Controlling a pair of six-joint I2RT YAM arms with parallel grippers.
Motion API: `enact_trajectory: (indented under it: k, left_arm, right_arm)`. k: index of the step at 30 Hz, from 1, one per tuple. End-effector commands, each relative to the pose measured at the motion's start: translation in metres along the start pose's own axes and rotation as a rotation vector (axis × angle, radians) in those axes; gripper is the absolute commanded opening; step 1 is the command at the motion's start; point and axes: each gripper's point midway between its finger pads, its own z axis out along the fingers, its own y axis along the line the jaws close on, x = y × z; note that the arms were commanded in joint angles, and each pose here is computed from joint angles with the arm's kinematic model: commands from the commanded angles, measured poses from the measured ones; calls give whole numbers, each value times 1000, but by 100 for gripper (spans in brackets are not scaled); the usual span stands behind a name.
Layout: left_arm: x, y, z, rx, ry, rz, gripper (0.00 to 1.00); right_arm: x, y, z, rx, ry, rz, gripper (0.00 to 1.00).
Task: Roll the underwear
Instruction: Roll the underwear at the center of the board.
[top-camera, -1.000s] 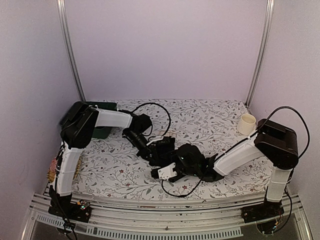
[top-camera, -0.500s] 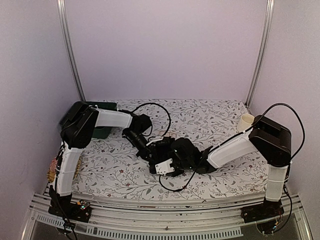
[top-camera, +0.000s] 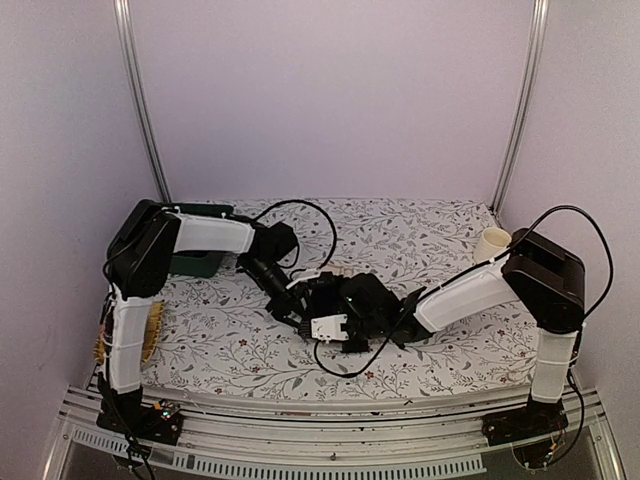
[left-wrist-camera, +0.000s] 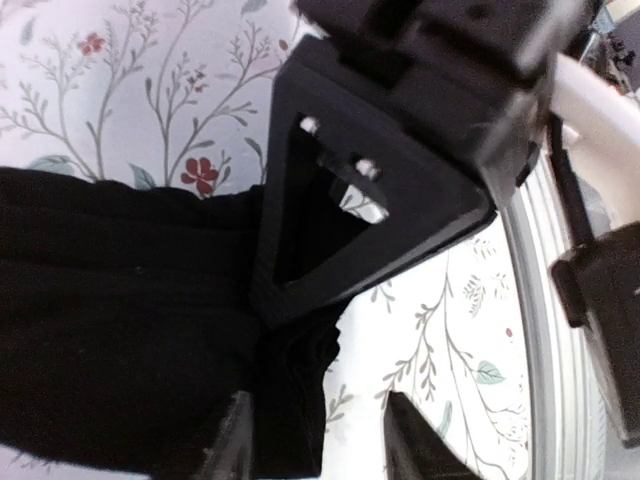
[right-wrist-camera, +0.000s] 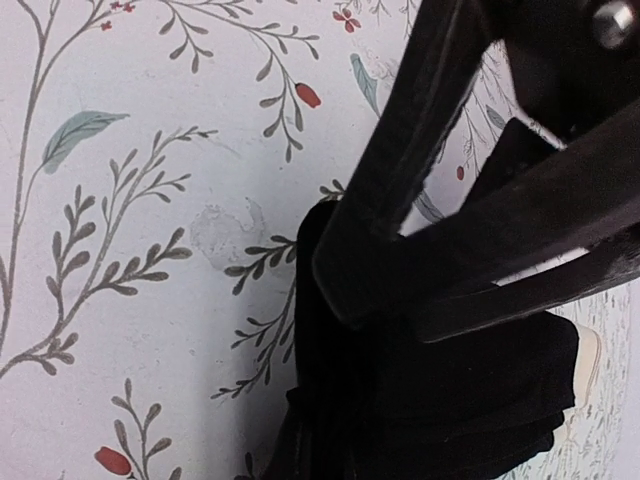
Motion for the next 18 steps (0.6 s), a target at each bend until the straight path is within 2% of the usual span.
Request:
enact_trajectory:
  k: [1, 4, 7, 18]
  left_arm:
    - [-28, -15, -38, -112, -69, 113, 59]
    - [-37, -31, -59, -195, -98, 195, 67]
    - [-31, -38, -67, -293, -104, 271, 70]
    - [-18, -25, -66, -622, -84, 503, 70]
  right_arm:
    - [-7, 5, -12, -106, -5, 193, 2]
    - [-10, 6, -16, -164, -11, 283, 2]
    - [-6, 4, -17, -223, -4, 398, 2]
    - [7, 18, -16, -468, -10, 798, 3]
